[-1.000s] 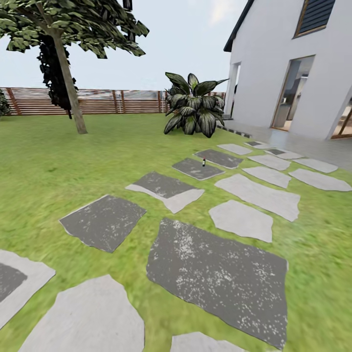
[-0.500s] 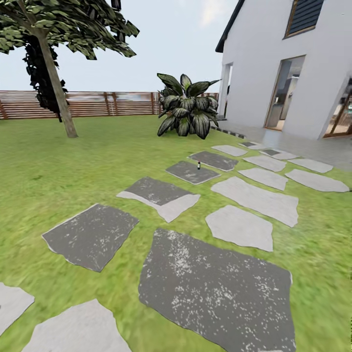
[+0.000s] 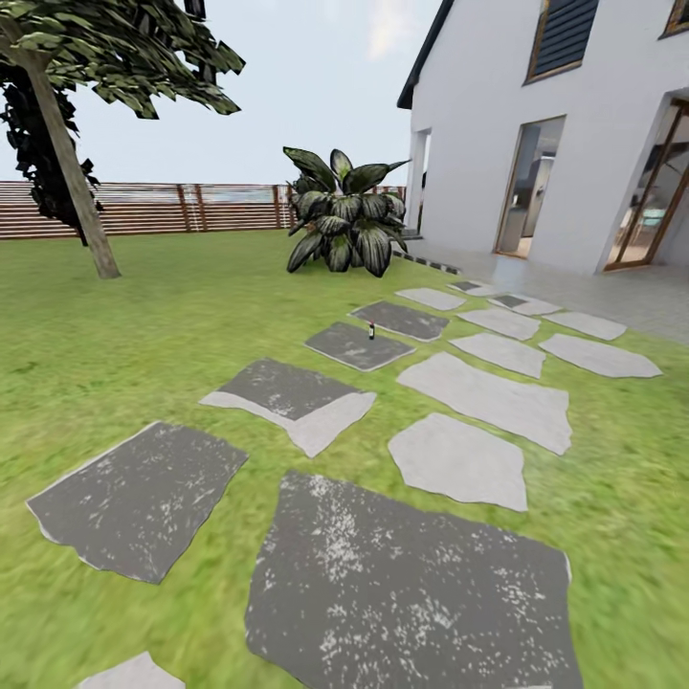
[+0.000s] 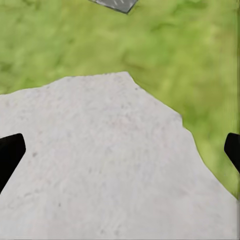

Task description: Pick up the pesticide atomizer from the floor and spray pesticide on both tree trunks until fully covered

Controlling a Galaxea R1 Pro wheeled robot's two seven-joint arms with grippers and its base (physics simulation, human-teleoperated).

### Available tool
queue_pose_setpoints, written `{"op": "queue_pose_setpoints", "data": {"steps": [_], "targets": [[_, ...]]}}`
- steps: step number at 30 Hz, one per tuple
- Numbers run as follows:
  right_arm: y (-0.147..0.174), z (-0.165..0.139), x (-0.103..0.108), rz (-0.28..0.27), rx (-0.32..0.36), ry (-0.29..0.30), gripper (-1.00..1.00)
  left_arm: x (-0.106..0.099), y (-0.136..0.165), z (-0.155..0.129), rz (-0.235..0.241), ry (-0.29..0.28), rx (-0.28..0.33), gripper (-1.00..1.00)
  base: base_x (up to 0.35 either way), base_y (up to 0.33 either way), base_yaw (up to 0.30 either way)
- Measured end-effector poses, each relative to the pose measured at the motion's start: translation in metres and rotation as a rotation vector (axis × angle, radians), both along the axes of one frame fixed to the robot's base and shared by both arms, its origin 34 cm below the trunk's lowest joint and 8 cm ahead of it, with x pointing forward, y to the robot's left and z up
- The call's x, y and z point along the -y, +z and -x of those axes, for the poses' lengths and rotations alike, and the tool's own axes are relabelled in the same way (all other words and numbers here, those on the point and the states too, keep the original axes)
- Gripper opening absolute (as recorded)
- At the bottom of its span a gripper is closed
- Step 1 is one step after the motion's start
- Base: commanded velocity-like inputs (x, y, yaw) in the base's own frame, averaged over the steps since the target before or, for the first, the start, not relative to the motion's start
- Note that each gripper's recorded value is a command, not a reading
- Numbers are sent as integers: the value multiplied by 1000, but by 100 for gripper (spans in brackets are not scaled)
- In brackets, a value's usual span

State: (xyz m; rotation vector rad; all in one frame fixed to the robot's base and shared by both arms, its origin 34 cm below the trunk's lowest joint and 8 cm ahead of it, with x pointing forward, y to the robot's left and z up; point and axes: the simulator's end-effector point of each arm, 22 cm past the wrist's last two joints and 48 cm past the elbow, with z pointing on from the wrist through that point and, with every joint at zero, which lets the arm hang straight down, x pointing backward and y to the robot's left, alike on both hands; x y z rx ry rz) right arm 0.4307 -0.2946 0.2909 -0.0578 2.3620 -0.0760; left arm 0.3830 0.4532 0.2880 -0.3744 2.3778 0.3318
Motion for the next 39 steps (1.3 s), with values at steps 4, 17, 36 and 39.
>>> {"op": "queue_pose_setpoints", "data": {"steps": [4,17,36,39], "targets": [[0,0,0,1,0,0,100,0,0,0,0,0,0,100,338,0,-1],[0,0,1,0,0,-2,100,0,0,0,0,0,0,100,338,0,0],[0,0,0,1,0,-1,100,0,0,0,0,0,0,100,338,0,0],[0,0,0,1,0,-1,100,0,0,0,0,0,0,100,338,0,0]]}}
